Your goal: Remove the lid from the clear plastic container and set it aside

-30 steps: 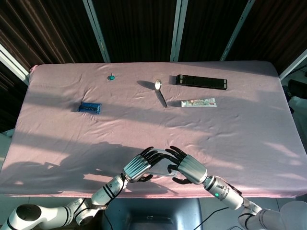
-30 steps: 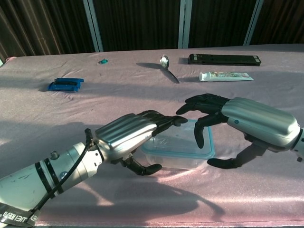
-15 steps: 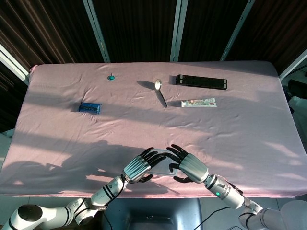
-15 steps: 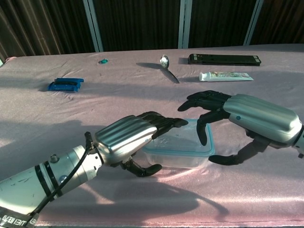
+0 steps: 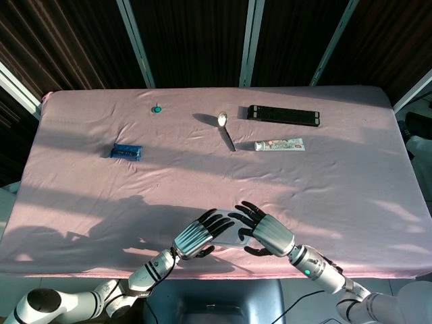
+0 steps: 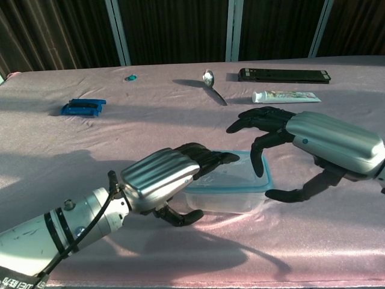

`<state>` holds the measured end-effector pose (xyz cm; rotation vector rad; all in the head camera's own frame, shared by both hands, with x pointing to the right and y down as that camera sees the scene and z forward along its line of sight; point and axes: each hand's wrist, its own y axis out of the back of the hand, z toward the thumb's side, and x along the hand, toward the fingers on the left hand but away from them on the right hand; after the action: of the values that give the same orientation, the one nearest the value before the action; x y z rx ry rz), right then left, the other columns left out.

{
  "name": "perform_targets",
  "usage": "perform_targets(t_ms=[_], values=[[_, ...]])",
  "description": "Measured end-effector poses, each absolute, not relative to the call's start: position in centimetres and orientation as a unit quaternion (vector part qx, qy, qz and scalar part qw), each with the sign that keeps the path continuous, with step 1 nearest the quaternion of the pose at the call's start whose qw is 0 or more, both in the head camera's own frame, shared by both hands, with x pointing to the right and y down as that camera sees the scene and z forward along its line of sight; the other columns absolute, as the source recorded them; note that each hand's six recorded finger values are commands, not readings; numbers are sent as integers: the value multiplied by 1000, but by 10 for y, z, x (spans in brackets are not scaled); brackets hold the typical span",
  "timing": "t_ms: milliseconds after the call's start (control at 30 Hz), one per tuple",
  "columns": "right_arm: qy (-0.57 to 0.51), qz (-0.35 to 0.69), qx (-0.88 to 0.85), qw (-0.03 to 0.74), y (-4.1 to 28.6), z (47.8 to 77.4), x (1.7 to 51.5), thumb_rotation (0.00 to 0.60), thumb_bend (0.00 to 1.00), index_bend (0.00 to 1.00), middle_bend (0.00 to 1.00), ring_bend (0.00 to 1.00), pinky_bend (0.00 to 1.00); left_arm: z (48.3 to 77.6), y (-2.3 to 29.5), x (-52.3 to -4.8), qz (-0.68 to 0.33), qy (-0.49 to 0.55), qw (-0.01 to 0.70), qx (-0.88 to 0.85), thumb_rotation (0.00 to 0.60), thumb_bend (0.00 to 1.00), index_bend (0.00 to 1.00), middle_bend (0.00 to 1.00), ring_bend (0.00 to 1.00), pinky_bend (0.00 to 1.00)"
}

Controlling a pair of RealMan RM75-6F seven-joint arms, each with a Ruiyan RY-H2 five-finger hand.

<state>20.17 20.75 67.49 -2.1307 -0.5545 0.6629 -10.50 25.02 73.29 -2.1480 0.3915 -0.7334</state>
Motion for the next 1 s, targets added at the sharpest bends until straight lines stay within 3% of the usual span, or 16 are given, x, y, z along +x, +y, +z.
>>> perform_targets(t_ms=[767, 867, 1000], values=[[-236, 260, -837, 420, 193, 681, 192, 600, 415, 688, 270, 113, 176, 731, 254, -107, -282, 155, 412, -852, 600, 317, 0, 383, 299, 100], [-235, 256, -839, 420, 194, 682, 188, 600, 446, 721, 297, 140, 184, 729, 254, -107, -280, 158, 412, -852, 600, 317, 0, 369, 283, 94], [-234, 250, -838, 426, 197, 682, 182, 600, 570, 784, 346, 193, 216, 727, 253, -107, -275, 164, 411, -853, 600, 317, 0, 306, 197, 16]])
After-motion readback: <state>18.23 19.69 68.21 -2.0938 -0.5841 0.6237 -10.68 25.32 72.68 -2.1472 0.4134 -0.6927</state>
